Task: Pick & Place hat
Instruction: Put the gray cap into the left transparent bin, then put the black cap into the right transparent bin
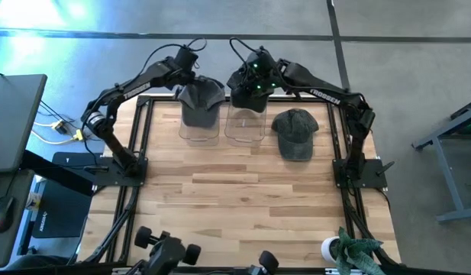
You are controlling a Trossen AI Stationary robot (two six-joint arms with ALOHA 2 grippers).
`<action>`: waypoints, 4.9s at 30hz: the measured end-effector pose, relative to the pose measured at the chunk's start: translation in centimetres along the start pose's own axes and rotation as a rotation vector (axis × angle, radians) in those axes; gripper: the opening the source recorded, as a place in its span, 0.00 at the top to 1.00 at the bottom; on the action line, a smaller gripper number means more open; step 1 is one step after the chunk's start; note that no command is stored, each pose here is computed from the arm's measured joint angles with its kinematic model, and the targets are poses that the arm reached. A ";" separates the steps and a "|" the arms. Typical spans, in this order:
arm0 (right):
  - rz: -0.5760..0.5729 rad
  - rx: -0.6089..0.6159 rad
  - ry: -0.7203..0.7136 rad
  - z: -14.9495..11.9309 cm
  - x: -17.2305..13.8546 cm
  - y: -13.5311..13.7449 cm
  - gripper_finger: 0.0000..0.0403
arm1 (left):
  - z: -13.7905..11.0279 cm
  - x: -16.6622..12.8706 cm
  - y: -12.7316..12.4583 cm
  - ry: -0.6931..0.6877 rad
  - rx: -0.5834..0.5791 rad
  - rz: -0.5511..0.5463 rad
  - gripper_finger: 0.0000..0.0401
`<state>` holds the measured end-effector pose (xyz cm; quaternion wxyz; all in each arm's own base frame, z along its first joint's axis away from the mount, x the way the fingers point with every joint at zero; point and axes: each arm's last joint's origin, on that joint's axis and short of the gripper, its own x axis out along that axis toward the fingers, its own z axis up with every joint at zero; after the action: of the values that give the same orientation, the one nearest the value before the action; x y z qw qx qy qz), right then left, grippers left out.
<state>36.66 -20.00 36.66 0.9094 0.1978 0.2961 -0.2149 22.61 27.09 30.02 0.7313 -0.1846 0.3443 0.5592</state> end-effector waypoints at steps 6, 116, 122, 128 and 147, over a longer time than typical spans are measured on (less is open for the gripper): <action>-0.050 -0.011 -0.028 0.3 -2.5 0.2 0.59 | 0.8 -4.7 1.4 -0.101 -0.041 -0.070 1.00; 0.334 -0.039 0.985 -23.3 -2.1 -8.9 0.45 | -2.6 -13.1 -8.7 -0.148 0.380 -0.891 1.00; 0.417 0.107 0.998 -23.9 -2.1 -8.0 0.87 | -2.7 -13.0 -8.7 -0.149 0.385 -0.890 1.00; 0.482 0.228 0.975 -21.0 -3.8 -5.6 0.94 | -2.6 -13.1 -8.7 -0.165 0.403 -0.891 1.00; 0.643 0.169 0.418 -11.9 -8.6 4.7 0.97 | -2.9 -18.2 -14.2 -0.579 0.599 -1.360 0.89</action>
<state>27.29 -7.93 34.23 0.8309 0.3942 0.3792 0.1024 32.67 8.31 39.30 0.9910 0.0028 0.0883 -0.1000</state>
